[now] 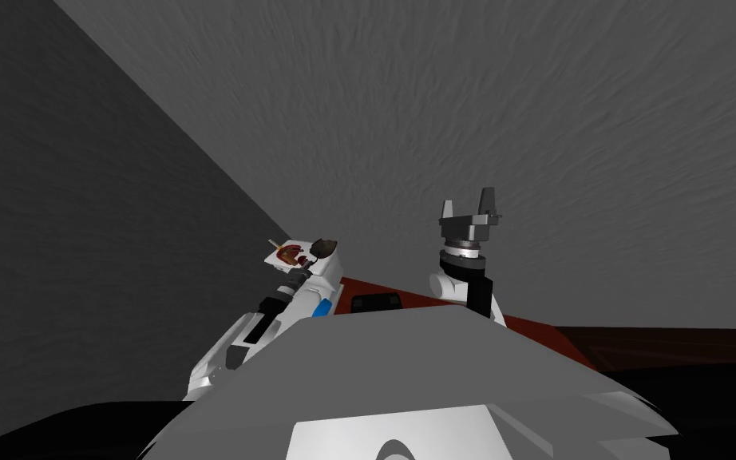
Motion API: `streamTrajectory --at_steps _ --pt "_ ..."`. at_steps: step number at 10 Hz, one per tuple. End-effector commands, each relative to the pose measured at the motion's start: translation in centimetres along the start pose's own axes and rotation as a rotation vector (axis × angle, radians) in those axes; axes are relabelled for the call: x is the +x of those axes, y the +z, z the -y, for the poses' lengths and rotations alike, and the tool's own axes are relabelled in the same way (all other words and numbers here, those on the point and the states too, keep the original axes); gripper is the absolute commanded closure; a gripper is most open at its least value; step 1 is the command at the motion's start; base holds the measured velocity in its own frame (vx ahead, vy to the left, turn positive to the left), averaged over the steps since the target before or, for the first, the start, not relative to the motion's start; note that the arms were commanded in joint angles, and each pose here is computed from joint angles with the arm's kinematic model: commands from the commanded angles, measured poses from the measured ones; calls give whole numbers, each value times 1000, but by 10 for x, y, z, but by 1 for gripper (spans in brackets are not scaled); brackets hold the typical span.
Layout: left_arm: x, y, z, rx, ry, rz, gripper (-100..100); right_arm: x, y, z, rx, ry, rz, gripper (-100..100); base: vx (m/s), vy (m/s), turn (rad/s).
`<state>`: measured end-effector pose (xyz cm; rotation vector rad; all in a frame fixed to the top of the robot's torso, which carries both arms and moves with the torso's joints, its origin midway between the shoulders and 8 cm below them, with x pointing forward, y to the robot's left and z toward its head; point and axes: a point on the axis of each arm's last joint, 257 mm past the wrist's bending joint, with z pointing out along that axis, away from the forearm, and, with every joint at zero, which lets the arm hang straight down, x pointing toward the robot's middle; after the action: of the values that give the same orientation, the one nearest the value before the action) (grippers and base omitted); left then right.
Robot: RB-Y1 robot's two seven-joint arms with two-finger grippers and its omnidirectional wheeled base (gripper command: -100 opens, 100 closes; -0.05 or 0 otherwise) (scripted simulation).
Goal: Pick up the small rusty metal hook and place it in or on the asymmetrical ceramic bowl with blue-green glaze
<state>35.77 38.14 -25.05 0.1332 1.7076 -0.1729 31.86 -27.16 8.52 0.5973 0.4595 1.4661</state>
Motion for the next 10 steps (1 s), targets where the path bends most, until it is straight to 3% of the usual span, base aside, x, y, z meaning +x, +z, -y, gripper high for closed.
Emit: streamTrajectory --at_steps 1,3,4,5,9,10 --pt "-8 6 -7 -29 -51 26 100 0 0 0 0 0 0 0 85 19 -120" --pt "-13 11 -13 -60 -115 48 100 0 0 0 0 0 0 0 88 31 -128" --pt "-13 10 -11 -47 -92 43 100 0 0 0 0 0 0 0 36 16 -34" --pt "-14 10 -11 -50 -96 45 -100 0 0 0 0 0 0 0 9 3 2" --pt "-14 10 -11 -50 -95 45 -100 0 0 0 0 0 0 0 0 0 0" --pt "-14 10 -11 -50 -95 45 0 0 0 0 0 0 0 0 0 0 0"
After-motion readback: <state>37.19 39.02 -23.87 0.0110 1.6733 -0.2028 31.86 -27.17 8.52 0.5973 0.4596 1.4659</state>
